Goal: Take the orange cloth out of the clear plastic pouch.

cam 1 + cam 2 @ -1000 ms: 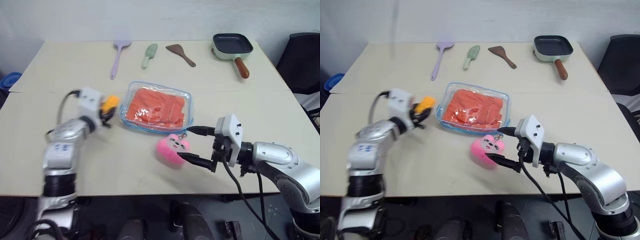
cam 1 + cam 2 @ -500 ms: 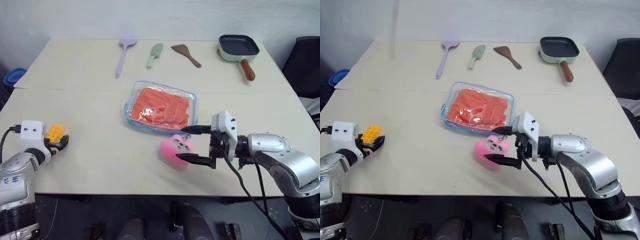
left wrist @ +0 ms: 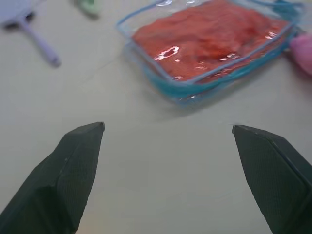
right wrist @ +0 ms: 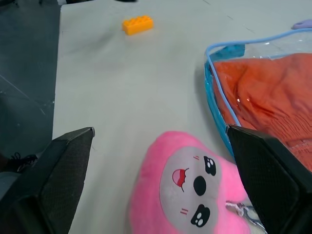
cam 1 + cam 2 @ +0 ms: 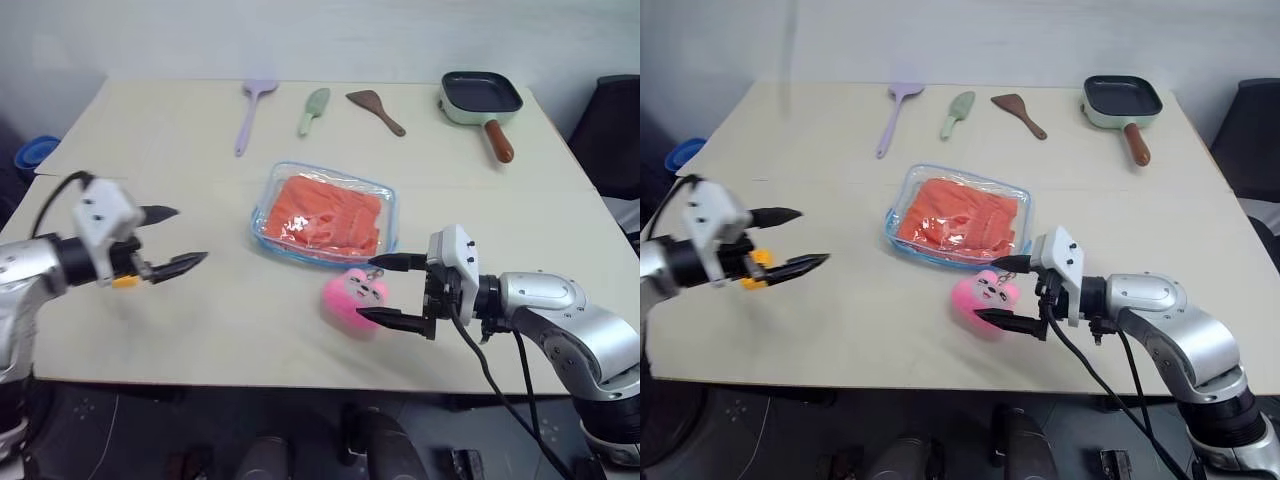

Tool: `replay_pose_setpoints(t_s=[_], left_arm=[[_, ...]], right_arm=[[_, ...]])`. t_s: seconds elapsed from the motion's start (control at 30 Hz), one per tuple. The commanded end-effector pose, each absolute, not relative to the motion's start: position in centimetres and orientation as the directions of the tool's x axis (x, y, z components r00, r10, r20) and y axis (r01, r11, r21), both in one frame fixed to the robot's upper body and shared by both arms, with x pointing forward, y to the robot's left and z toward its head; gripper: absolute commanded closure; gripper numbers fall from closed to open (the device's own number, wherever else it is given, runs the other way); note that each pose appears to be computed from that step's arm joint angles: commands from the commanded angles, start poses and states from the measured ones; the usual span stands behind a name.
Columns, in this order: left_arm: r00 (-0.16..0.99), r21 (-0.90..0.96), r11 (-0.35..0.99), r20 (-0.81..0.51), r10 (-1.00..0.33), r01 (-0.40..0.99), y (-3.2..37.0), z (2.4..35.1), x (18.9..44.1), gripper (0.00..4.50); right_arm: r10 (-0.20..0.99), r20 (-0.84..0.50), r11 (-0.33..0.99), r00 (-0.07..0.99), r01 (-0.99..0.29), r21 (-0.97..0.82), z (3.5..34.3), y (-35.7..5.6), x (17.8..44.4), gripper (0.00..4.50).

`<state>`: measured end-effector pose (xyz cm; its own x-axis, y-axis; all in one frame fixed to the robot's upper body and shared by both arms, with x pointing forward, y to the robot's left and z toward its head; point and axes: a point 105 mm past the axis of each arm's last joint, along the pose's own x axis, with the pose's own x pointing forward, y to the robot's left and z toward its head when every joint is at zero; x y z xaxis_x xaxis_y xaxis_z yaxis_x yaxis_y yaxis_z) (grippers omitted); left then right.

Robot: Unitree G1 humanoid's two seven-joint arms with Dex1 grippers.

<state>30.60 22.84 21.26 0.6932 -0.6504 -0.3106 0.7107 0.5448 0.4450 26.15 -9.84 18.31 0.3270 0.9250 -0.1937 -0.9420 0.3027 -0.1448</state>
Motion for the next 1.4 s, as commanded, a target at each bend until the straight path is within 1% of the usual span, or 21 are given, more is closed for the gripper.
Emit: replay_pose_setpoints(t_s=[0.03,0.07,0.13,0.27,0.33,0.37,0.43,0.6,0.73,0.83,0.9,1.0,1.13,1.27,1.33,1.37,1.4], left_arm=[[0.622,0.617,0.288,-0.432,-0.653,0.732,20.6,19.5,33.8,0.04],[0.603,0.653,0.209,-0.466,-0.647,0.728,20.1,18.9,34.8,0.04],[0.580,0.687,0.112,-0.501,-0.642,0.718,19.5,18.2,36.2,0.04],[0.562,0.725,0.021,-0.515,-0.648,0.689,18.4,18.0,38.5,0.04],[0.552,0.735,-0.016,-0.524,-0.648,0.678,17.9,17.8,39.2,0.04],[0.548,0.741,-0.033,-0.525,-0.651,0.670,17.7,17.8,39.4,0.22],[0.538,0.745,-0.056,-0.530,-0.656,0.665,17.5,17.7,39.6,0.66],[0.505,0.737,-0.077,-0.531,-0.680,0.671,17.1,17.5,39.6,2.16],[0.441,0.699,-0.103,-0.551,-0.708,0.708,17.0,16.6,38.5,3.45],[0.386,0.652,-0.125,-0.581,-0.717,0.748,16.9,15.6,37.0,4.40],[0.360,0.625,-0.139,-0.601,-0.713,0.768,16.8,15.0,35.7,4.45],[0.355,0.623,-0.134,-0.594,-0.722,0.770,16.2,15.0,34.2,4.45],[0.390,0.637,-0.113,-0.592,-0.706,0.763,16.1,15.1,33.5,4.45],[0.394,0.623,-0.081,-0.585,-0.709,0.778,16.0,15.0,33.3,4.45],[0.398,0.615,-0.061,-0.578,-0.712,0.786,16.1,15.0,33.3,4.02],[0.393,0.611,-0.065,-0.585,-0.710,0.789,16.1,14.9,33.2,3.90],[0.396,0.614,-0.070,-0.588,-0.706,0.786,16.1,14.9,33.1,3.57]], right_arm=[[0.917,-0.160,0.333,0.364,-0.923,-0.192,19.5,-10.1,25.5,0.00],[0.914,-0.157,0.344,0.375,-0.919,-0.193,19.5,-10.2,25.4,0.00],[0.907,-0.154,0.361,0.392,-0.912,-0.193,19.5,-10.3,25.1,0.00],[0.889,-0.145,0.405,0.434,-0.894,-0.191,19.3,-10.5,24.5,0.00],[0.879,-0.140,0.429,0.457,-0.883,-0.189,19.2,-10.7,24.2,0.00],[0.872,-0.137,0.442,0.469,-0.877,-0.187,19.1,-10.8,24.2,0.00],[0.864,-0.138,0.458,0.485,-0.869,-0.186,19.1,-11.0,24.1,0.00],[0.855,-0.136,0.476,0.501,-0.861,-0.182,18.9,-11.1,23.8,0.00],[0.852,-0.144,0.476,0.503,-0.860,-0.185,18.9,-11.2,23.6,0.00],[0.852,-0.155,0.471,0.500,-0.862,-0.188,18.9,-11.3,23.5,0.00],[0.853,-0.163,0.466,0.495,-0.864,-0.189,18.8,-11.5,23.6,0.00],[0.854,-0.170,0.462,0.492,-0.866,-0.191,18.9,-11.7,23.7,0.00],[0.859,-0.174,0.451,0.482,-0.872,-0.189,18.9,-11.6,23.9,0.00],[0.862,-0.186,0.436,0.471,-0.878,-0.199,18.8,-11.4,24.0,0.00],[0.862,-0.188,0.435,0.470,-0.878,-0.202,18.8,-11.5,24.0,0.00],[0.861,-0.191,0.434,0.471,-0.877,-0.206,18.8,-11.5,24.1,0.00],[0.859,-0.196,0.434,0.473,-0.876,-0.212,18.9,-11.6,24.2,0.00]])
